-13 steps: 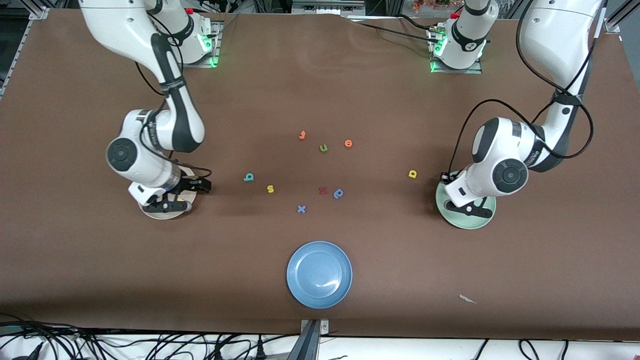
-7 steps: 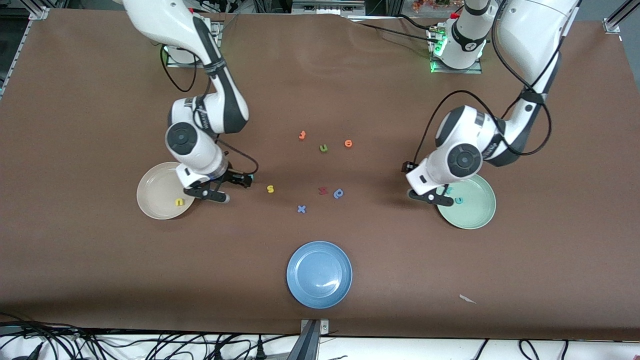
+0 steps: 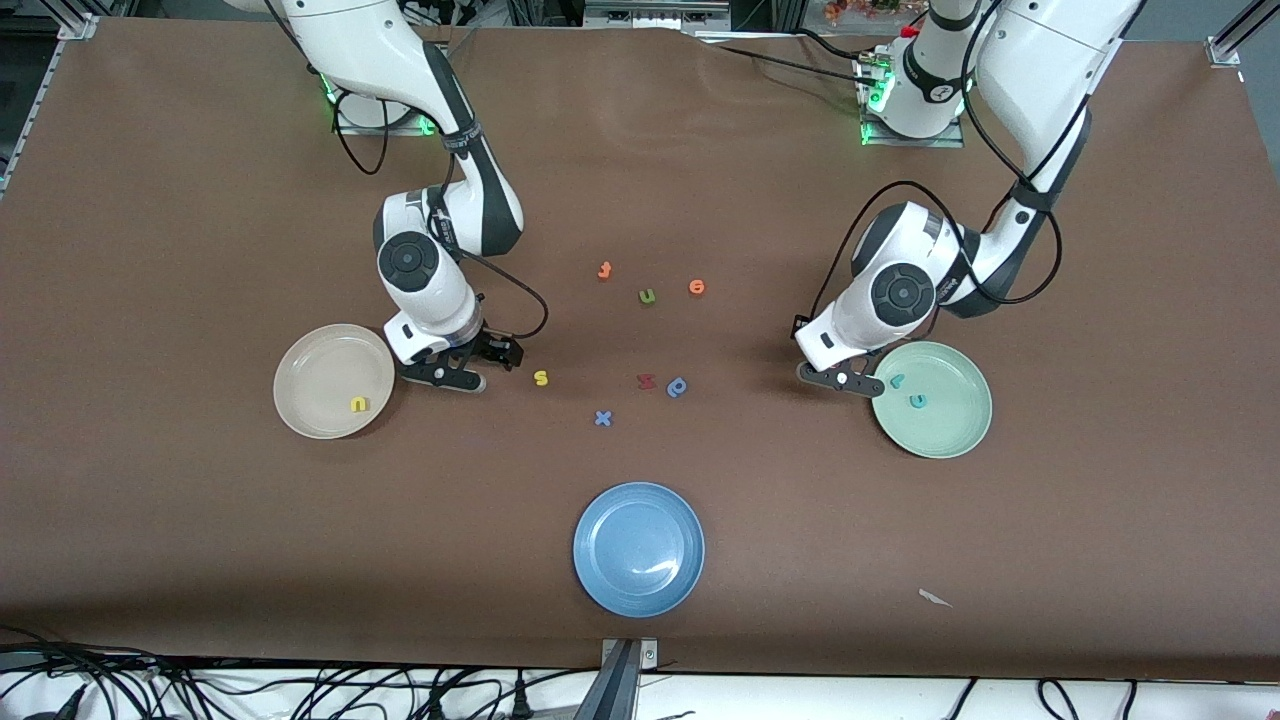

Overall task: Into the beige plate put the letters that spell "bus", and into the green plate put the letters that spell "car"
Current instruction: 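Grasp yellow a with the left gripper while the right gripper reaches teal b, then drop a on green plate with the left gripper while the right gripper grasps b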

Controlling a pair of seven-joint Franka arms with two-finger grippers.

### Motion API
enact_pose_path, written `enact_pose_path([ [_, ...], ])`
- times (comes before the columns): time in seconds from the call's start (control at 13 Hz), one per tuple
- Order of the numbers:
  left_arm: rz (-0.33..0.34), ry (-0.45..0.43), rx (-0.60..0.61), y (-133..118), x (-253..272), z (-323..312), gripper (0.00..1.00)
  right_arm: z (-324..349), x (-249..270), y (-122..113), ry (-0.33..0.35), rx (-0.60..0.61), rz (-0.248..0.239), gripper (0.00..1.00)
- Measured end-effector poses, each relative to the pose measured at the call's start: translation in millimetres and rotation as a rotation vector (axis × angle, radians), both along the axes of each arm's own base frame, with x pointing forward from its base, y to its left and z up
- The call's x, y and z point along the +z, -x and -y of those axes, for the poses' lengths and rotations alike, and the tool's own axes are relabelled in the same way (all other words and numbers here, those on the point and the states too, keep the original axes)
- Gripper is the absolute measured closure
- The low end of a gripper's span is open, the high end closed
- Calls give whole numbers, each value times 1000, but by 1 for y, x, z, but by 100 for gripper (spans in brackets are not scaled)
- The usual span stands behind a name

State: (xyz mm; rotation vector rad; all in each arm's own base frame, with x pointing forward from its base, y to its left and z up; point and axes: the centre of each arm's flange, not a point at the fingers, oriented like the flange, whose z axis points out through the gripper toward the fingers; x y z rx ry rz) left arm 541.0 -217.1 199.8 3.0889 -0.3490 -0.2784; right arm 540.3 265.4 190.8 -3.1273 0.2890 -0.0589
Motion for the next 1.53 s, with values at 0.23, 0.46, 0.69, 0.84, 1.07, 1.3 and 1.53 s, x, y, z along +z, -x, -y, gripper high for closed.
enact_pose_path([
  [0.23, 17, 9, 5, 2, -5, -3, 48, -6, -5, 6, -3, 16, -1, 7],
  [0.46, 33, 21, 8, 13, -18, -7, 48, -13, -11, 11, -2, 29, -5, 11],
  [0.69, 32, 21, 9, 15, -20, -8, 38, -12, -15, 12, 3, 29, -5, 15],
  [0.84, 31, 21, 9, 15, -21, -8, 41, -11, -16, 11, 4, 29, -4, 22],
  [1.07, 40, 28, 9, 15, -26, -8, 55, -11, -15, 10, 3, 27, -1, 35],
  [1.3, 56, 2, -46, 15, -30, -8, 58, -11, -14, 9, 2, 27, 2, 41],
  [1.53, 63, -1, -43, 12, -27, -13, 72, -11, -14, 9, 2, 27, 2, 50],
])
